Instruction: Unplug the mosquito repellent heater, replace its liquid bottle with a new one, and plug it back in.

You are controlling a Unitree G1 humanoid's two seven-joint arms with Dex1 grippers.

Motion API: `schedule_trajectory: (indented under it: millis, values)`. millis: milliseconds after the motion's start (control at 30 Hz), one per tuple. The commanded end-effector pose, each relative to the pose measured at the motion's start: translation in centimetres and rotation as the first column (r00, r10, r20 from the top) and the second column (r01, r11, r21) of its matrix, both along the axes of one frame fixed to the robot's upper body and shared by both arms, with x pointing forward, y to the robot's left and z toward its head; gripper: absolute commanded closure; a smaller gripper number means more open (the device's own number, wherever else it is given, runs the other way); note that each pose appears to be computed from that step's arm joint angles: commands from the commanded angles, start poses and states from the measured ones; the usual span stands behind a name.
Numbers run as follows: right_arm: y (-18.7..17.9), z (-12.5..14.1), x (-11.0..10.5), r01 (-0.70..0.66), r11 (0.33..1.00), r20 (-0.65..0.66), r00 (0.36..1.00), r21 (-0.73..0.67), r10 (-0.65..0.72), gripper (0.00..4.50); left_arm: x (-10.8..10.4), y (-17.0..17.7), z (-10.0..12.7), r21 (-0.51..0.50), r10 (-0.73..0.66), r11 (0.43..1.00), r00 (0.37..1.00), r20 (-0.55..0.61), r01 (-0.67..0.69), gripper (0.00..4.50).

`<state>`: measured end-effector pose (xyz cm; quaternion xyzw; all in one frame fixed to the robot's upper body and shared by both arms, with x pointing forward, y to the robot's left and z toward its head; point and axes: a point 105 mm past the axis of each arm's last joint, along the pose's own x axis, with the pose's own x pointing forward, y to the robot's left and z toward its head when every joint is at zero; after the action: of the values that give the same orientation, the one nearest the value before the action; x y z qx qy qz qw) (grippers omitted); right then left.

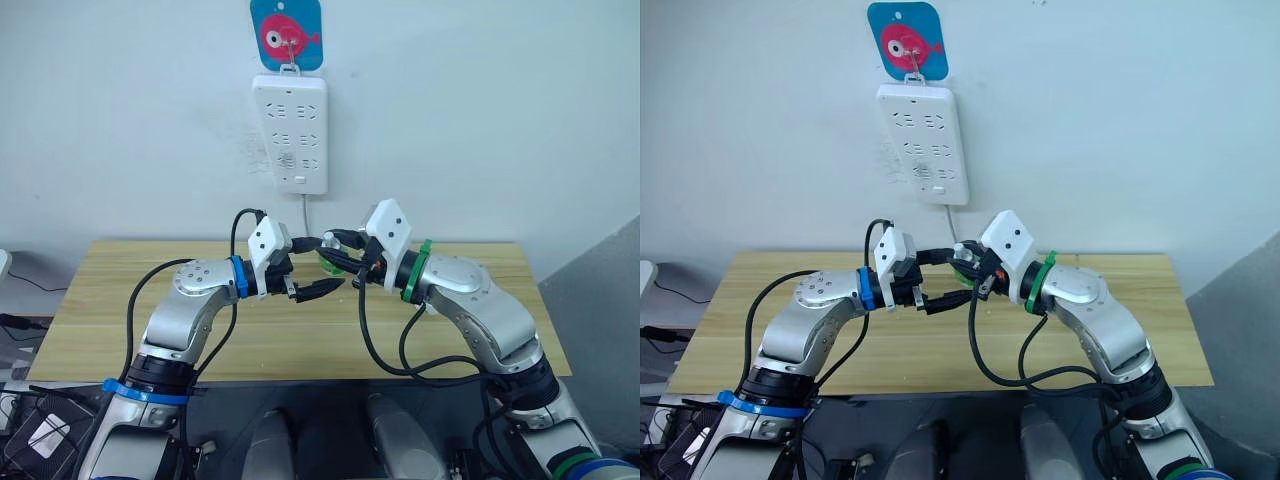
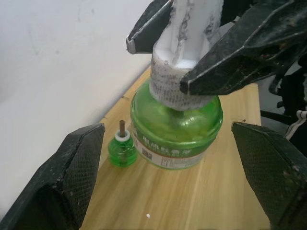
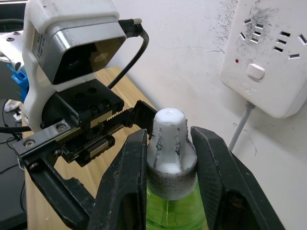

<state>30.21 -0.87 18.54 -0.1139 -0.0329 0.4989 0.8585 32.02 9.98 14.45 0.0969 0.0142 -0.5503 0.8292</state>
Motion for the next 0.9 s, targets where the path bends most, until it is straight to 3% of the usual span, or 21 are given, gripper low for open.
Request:
schedule_trajectory:
  millis: [33, 67, 167, 333, 367, 667, 800, 900]
  values:
    - [0.0, 1.3, -0.7, -0.023, 0.999, 0.031, 0.999, 0.045, 0.021, 3.48, 0.1, -0.7, 1.6, -0.084, -0.017, 0.996, 1.000, 0.017, 0.018, 0.00]
    - [0.0, 1.3, -0.7, -0.022, 0.999, 0.029, 0.999, 0.046, 0.021, 3.48, 0.1, -0.8, 1.7, -0.095, -0.020, 0.995, 1.000, 0.008, 0.021, 0.00]
    - [0.0, 1.3, -0.8, -0.019, 0.999, 0.024, 1.000, 0.051, 0.018, 3.48, -0.1, -0.9, 1.3, -0.092, -0.042, 0.995, 0.999, -0.014, 0.041, 0.61]
    - [-0.1, 1.5, -0.8, -0.017, 0.998, 0.016, 1.000, 0.063, 0.016, 3.48, -0.7, -0.8, 0.4, -0.064, -0.077, 0.995, 0.995, -0.059, 0.073, 2.18]
    - [-0.1, 1.6, -0.9, -0.018, 0.998, 0.016, 1.000, 0.066, 0.017, 3.48, -0.6, -0.8, 0.3, -0.061, -0.073, 0.996, 0.996, -0.059, 0.070, 2.27]
    - [0.0, 1.6, -1.7, -0.091, 0.993, -0.003, 0.996, 0.078, 0.092, 3.48, -1.2, -0.6, 0.5, -0.050, -0.114, 0.993, 0.991, -0.064, 0.111, 2.27]
    - [0.3, 1.3, -3.6, -0.303, 0.952, -0.010, 0.953, 0.030, 0.303, 3.48, -2.5, -0.8, 0.6, 0.015, -0.207, 0.978, 0.978, -0.041, 0.207, 2.27]
    - [-0.9, 0.5, -3.1, -0.472, 0.877, -0.051, 0.882, -0.094, 0.469, 3.48, -4.3, -0.7, 0.3, 0.140, -0.347, 0.927, 0.937, -0.026, 0.347, 2.27]
